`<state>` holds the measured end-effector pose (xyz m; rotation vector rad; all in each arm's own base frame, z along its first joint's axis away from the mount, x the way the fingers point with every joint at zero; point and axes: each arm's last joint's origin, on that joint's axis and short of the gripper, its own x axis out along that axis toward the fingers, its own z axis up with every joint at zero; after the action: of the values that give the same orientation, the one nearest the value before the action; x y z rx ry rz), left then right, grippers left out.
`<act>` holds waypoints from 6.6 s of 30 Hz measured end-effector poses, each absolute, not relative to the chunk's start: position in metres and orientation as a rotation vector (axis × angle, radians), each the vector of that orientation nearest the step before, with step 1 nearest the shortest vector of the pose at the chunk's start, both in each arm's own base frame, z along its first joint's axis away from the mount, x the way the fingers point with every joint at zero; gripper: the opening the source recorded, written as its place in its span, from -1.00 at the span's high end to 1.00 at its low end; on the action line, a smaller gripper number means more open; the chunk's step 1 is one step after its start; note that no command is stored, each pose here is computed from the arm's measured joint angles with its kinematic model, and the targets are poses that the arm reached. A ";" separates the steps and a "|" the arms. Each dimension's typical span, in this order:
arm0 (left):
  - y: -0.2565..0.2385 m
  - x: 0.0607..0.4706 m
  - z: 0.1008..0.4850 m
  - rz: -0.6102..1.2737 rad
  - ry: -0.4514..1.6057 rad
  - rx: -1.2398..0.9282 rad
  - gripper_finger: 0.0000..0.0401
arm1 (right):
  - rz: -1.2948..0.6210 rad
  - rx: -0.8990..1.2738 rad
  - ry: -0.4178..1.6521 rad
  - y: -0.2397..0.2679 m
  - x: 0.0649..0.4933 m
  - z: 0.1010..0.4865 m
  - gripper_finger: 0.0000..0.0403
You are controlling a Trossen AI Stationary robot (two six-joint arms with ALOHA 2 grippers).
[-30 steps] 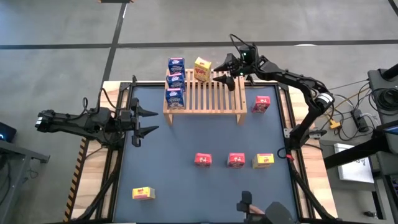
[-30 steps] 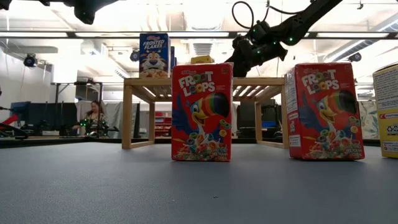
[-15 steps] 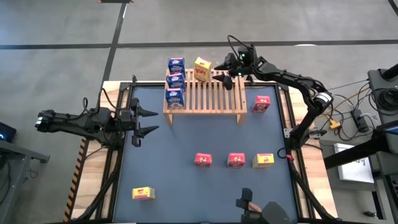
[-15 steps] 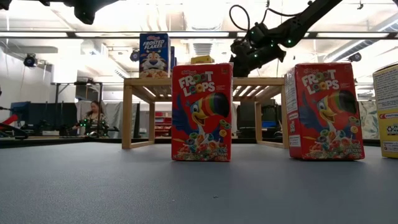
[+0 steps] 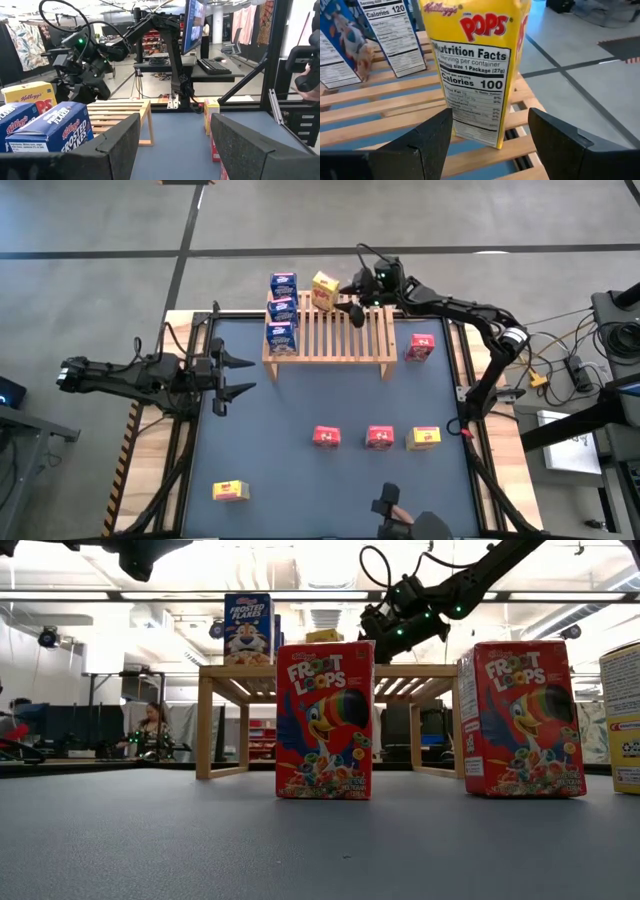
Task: Stack cereal on shelf
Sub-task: Put the bottom yellow cereal box on the shelf aligned with the other yellow cereal box
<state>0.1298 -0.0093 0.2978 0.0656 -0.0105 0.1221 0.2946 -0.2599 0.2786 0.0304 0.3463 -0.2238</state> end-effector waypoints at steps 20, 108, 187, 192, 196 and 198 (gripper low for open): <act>-0.009 0.130 0.297 0.126 -0.006 0.058 -0.13 | -0.304 0.063 0.380 -0.261 0.293 0.277 -0.24; -0.042 0.158 0.289 0.026 0.887 -0.317 -0.13 | -0.314 0.035 0.280 -0.159 0.194 0.283 -0.17; -0.242 0.153 0.256 0.197 1.306 -0.239 -0.57 | -0.269 0.092 0.272 -0.147 0.203 0.283 -0.17; -0.246 0.143 0.241 0.160 1.219 -0.192 -0.54 | -0.270 0.092 0.271 -0.147 0.203 0.283 -0.17; -0.245 0.137 0.234 0.157 1.199 -0.218 -0.50 | -0.270 0.094 0.269 -0.147 0.203 0.283 -0.17; -0.245 0.134 0.228 0.154 1.201 -0.215 -0.48 | -0.271 0.095 0.268 -0.147 0.203 0.283 -0.17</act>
<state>0.1343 -0.2450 0.2283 -0.2153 1.2008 0.1545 0.2030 -0.1473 0.2829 0.0948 0.2685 -0.2707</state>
